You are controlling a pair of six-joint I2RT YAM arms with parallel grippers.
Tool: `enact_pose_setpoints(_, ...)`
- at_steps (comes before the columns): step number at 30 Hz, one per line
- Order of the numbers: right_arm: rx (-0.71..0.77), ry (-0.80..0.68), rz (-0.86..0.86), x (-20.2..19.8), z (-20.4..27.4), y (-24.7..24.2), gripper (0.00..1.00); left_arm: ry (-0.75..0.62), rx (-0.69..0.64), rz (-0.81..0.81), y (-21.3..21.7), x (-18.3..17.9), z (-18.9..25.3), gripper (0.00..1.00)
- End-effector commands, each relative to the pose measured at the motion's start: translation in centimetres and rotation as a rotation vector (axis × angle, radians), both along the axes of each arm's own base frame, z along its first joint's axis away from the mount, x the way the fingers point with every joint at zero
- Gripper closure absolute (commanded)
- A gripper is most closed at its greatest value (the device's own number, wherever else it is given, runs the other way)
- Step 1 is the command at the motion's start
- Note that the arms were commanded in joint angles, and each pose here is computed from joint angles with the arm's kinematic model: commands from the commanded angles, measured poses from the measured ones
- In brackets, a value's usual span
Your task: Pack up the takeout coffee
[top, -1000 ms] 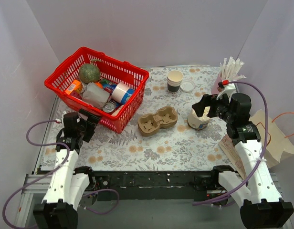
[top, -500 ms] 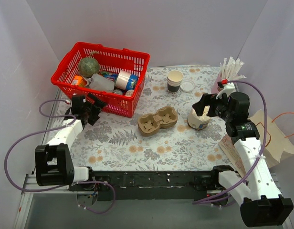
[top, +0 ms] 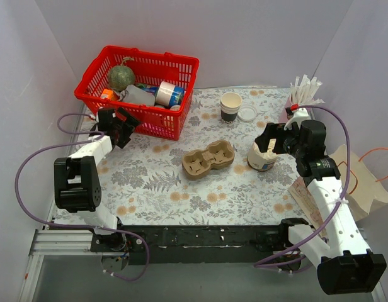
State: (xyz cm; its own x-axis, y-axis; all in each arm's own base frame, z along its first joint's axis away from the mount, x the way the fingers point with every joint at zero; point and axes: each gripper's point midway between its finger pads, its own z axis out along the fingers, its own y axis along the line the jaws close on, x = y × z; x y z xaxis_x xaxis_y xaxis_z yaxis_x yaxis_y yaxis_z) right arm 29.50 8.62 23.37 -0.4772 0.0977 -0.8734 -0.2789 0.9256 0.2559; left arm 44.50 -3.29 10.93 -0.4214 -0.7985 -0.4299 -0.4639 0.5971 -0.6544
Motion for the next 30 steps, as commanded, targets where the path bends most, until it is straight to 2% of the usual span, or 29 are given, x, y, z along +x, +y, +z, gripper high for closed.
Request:
enact_pose_setpoints(1,-0.006,-0.040,0.003,0.5,1.5,0.0,0.02,-0.239,0.004,0.008,-0.7,4.2,6.7,0.02)
enact_pose_setpoints(5,0.005,-0.037,0.024,0.4,1.4,0.4,0.02,-0.273,-0.016,-0.031,-4.3,3.8,7.2,0.02)
enact_pose_setpoints(15,0.014,-0.055,0.040,-0.3,1.8,0.6,0.02,-0.289,-0.030,-0.051,-8.9,4.9,8.2,0.02)
enact_pose_setpoints(19,0.037,-0.065,0.093,-0.9,2.1,1.5,0.02,-0.294,-0.032,-0.082,-10.8,4.3,8.7,0.02)
enact_pose_setpoints(21,0.047,-0.085,0.171,-1.6,2.4,2.5,0.02,-0.281,-0.045,-0.131,-12.1,3.4,9.0,0.02)
enact_pose_setpoints(22,0.054,-0.088,0.198,-1.9,2.5,2.9,0.02,-0.196,-0.036,-0.137,-12.2,2.0,7.4,0.02)
enact_pose_setpoints(24,0.077,-0.099,0.285,-2.8,2.5,4.2,0.02,-0.166,-0.038,-0.163,-13.1,-0.5,7.8,0.02)
enact_pose_setpoints(25,0.077,-0.103,0.331,-3.2,2.4,4.9,0.02,-0.086,-0.036,-0.186,-13.5,-3.1,5.3,0.02)
enact_pose_setpoints(27,0.079,-0.083,0.404,-3.9,1.8,6.3,0.02,-0.085,-0.095,-0.223,-14.3,-6.4,6.1,0.02)
enact_pose_setpoints(28,0.065,-0.077,0.462,-4.6,1.6,7.8,0.02,-0.042,-0.110,-0.249,-14.8,-8.7,4.5,0.02)
enact_pose_setpoints(30,0.014,-0.046,0.445,-4.0,0.7,8.6,0.02,-0.076,-0.155,-0.291,-15.8,-11.0,5.9,0.02)
